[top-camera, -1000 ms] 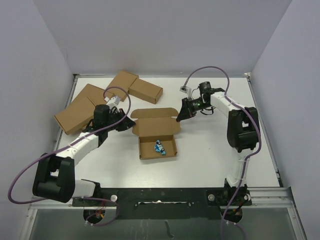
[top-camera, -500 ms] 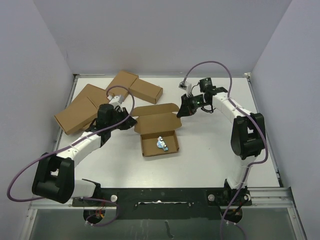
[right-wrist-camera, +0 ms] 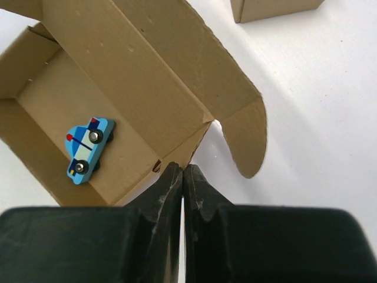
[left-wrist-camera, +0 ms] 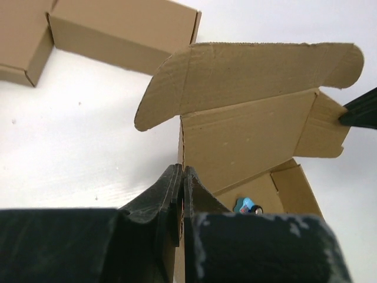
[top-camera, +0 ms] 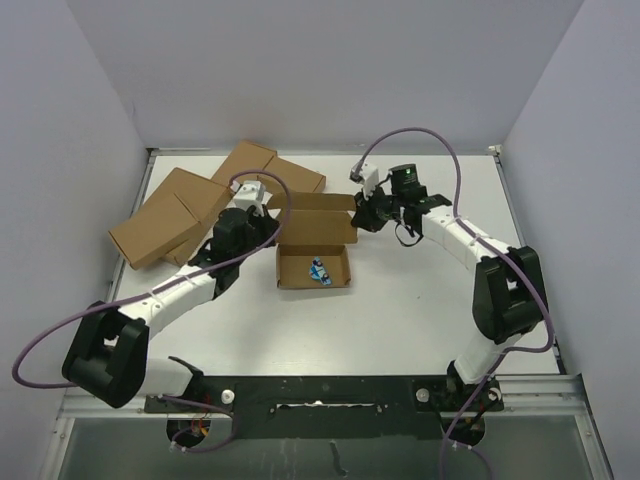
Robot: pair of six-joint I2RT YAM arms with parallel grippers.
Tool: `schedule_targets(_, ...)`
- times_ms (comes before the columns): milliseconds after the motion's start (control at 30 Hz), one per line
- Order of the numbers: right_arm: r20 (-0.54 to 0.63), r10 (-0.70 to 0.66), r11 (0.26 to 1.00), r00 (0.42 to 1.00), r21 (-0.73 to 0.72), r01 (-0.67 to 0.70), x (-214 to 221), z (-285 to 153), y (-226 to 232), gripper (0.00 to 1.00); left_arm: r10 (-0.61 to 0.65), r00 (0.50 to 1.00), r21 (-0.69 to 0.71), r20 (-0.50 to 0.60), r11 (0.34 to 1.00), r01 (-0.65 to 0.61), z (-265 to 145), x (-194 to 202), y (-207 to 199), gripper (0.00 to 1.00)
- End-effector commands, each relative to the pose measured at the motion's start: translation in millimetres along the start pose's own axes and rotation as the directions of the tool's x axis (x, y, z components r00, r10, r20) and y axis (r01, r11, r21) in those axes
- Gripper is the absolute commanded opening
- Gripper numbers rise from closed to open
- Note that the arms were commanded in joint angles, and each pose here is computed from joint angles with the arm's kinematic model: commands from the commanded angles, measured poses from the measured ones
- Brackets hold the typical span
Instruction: Fold the paper box
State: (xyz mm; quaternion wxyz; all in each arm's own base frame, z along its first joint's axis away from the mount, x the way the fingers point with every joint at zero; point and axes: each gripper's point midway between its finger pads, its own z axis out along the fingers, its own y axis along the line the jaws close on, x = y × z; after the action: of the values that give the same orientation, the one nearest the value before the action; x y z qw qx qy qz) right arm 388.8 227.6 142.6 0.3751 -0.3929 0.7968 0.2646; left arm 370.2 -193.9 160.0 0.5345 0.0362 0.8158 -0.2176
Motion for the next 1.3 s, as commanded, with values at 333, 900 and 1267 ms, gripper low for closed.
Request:
schedule_targets(333,0.158,-0.205,0.951,0.966,0.266,0.158,-62,5,-1,0.0,0.186,0.95,-0.123,0.249,0.98,-0.159,21,-29,-12,0.0)
schedule_targets(900,0.171,-0.328,0.881,0.929,0.411,0.235,-85,16,6,0.0,0.185,0.945,-0.126,0.27,0.98,-0.155,31,-9,-4,0.0)
schedule_targets(1267,0.187,-0.236,0.886,0.954,0.444,0.132,-67,23,3,0.0,0.107,0.959,-0.098,0.264,0.992,-0.084,29,2,-6,0.0)
